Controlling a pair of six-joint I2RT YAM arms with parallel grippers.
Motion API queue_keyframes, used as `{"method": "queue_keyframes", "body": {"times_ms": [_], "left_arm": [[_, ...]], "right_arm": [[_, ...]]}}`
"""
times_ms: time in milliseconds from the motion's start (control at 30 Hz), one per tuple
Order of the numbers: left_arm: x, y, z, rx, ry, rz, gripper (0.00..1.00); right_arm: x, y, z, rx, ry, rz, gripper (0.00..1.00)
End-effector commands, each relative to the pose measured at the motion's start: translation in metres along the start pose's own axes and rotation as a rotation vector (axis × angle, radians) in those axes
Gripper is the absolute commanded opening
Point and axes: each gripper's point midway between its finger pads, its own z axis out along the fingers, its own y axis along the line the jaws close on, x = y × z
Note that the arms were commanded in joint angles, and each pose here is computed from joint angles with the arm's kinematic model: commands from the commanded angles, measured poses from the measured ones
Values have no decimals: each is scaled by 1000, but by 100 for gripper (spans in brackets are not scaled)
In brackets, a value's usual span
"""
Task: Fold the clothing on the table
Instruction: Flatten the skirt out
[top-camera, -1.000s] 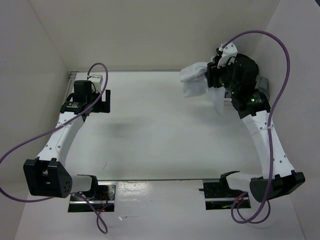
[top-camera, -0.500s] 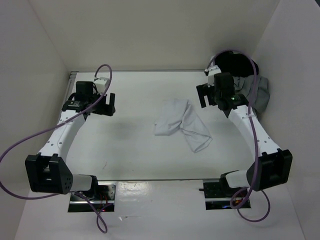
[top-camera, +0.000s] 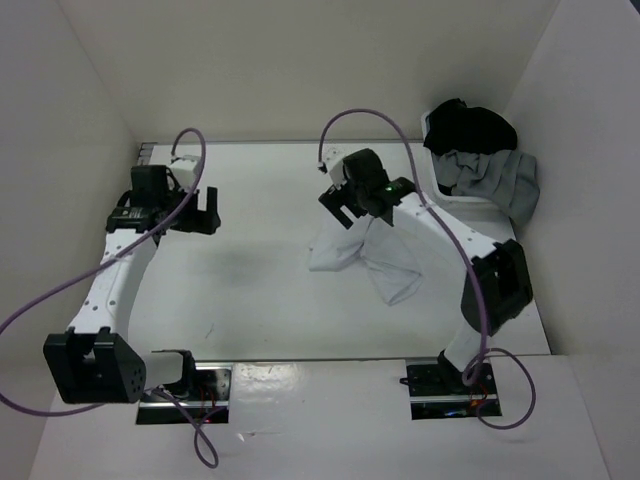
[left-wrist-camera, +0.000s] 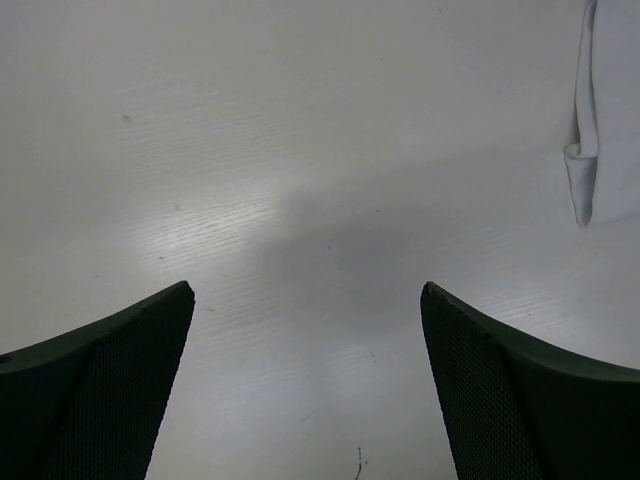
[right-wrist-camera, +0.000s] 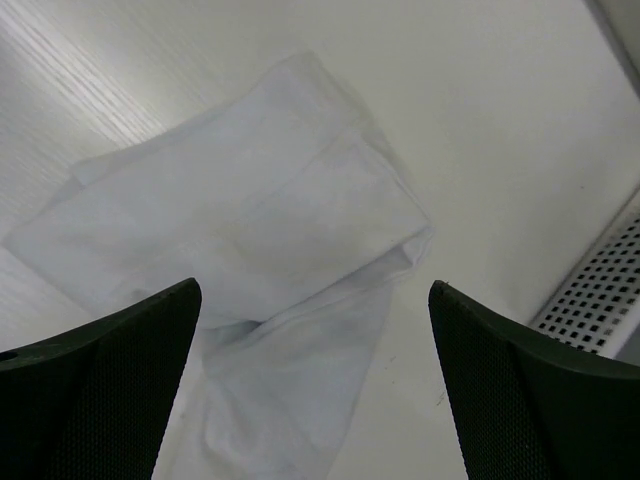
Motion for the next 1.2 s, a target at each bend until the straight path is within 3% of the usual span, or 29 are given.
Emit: {"method": "queue_keyframes", "body": {"times_ms": [0,333,567,833,1067,1167], "left_arm": [[-15,5,-33,2,-86,-43,100],[-14,9,-67,-37,-235,-15,100],[-9,11,-62,-44,-216,-22,100],[-5,13,-53,-39,-186,-31,100],[-3,13,-48,-27,-170,-36,100],[-1,13,-46,-25,-161,-39,100]], "right_arm": [[9,-3,37,17,50,-106,99],[22,4,98,-130,24,-250,99],[4,9,128,-182,-17,-314,97],[28,26,167,-263,59,-351,94],[41,27,177,-302,73,-363,88],[49,27,182,-316,89,-354,80]]}}
